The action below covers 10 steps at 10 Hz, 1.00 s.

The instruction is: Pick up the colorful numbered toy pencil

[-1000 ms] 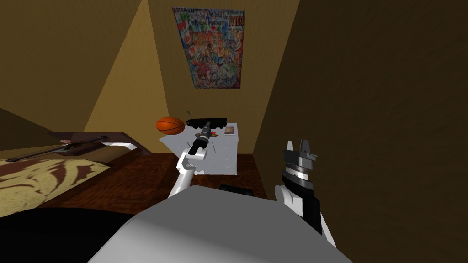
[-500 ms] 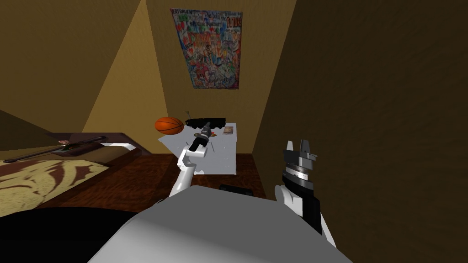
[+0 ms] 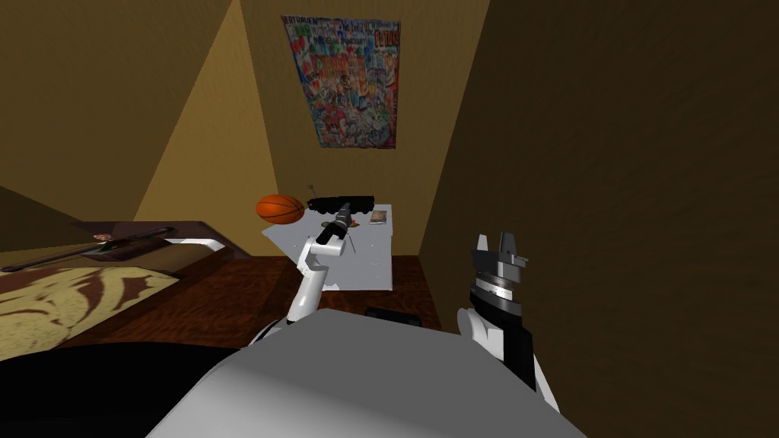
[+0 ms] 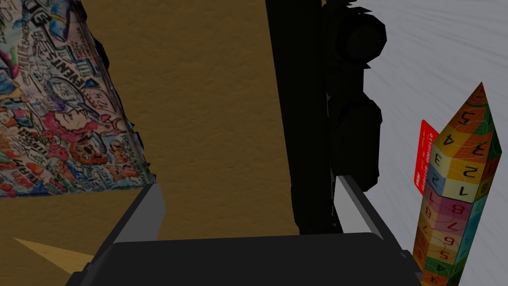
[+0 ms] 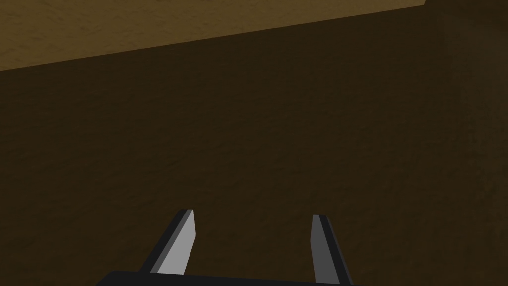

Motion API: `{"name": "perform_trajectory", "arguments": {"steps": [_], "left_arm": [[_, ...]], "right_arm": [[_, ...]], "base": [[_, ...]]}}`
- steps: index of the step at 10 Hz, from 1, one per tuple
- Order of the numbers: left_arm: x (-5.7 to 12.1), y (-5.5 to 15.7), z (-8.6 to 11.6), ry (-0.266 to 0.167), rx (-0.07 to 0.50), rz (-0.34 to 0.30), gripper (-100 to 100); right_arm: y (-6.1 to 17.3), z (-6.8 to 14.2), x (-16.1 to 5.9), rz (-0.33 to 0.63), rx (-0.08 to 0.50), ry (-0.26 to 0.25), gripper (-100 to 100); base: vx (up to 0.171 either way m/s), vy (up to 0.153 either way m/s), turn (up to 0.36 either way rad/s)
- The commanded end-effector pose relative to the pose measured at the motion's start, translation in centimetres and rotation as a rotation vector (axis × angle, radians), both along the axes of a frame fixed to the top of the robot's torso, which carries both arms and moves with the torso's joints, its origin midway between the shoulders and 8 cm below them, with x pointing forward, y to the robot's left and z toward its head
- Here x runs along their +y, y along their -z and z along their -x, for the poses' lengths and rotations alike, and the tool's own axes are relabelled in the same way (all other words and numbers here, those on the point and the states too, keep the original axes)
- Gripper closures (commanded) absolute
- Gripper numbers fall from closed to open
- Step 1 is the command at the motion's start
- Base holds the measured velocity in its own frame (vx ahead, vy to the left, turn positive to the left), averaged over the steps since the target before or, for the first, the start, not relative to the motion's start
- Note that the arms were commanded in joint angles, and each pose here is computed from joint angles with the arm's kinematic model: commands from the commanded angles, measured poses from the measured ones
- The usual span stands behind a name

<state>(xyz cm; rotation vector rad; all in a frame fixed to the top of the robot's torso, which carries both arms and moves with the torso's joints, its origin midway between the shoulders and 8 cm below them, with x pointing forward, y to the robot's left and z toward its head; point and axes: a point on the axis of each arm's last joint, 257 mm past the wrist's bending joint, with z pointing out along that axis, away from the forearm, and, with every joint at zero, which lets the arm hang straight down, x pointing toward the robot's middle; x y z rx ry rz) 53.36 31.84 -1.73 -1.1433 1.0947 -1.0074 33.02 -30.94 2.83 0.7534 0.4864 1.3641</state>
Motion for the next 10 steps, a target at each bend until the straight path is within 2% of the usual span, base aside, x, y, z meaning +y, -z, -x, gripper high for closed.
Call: {"name": "perform_trajectory", "arguments": {"steps": [1, 2, 4, 5, 7, 8, 10], "left_arm": [[0.3, 0.8, -0.2, -0.011, 0.034, 0.009, -100], [0.4, 0.1, -0.8, -0.013, 0.04, 0.022, -100], [0.8, 1.3, -0.8, -0.027, 0.083, 0.031, -100], [0.8, 0.6, -1.4, -0.027, 0.088, 0.044, -100], [1.2, 1.7, -1.3, -0.04, 0.132, 0.053, -100], [1.1, 1.0, -1.9, -0.038, 0.139, 0.066, -100], [1.4, 2.2, -1.7, -0.051, 0.181, 0.074, -100]], "right_arm": [[0.0, 0.0, 0.0, 0.0, 0.0, 0.0, 0], [0.0, 0.0, 0.0, 0.0, 0.0, 0.0, 0], [0.0, 0.0, 0.0, 0.0, 0.0, 0.0, 0], [0.0, 0.0, 0.0, 0.0, 0.0, 0.0, 0], [0.0, 0.0, 0.0, 0.0, 0.0, 0.0, 0], [0.0, 0.0, 0.0, 0.0, 0.0, 0.0, 0], [0.0, 0.0, 0.0, 0.0, 0.0, 0.0, 0]], "base": [[-0.003, -0.011, 0.003], [-0.004, -0.018, -0.005], [-0.005, -0.013, -0.002], [-0.006, -0.01, 0.001], [-0.002, -0.008, -0.001], [0.0, 0.0, 0.0], [0.0, 0.0, 0.0]]}}
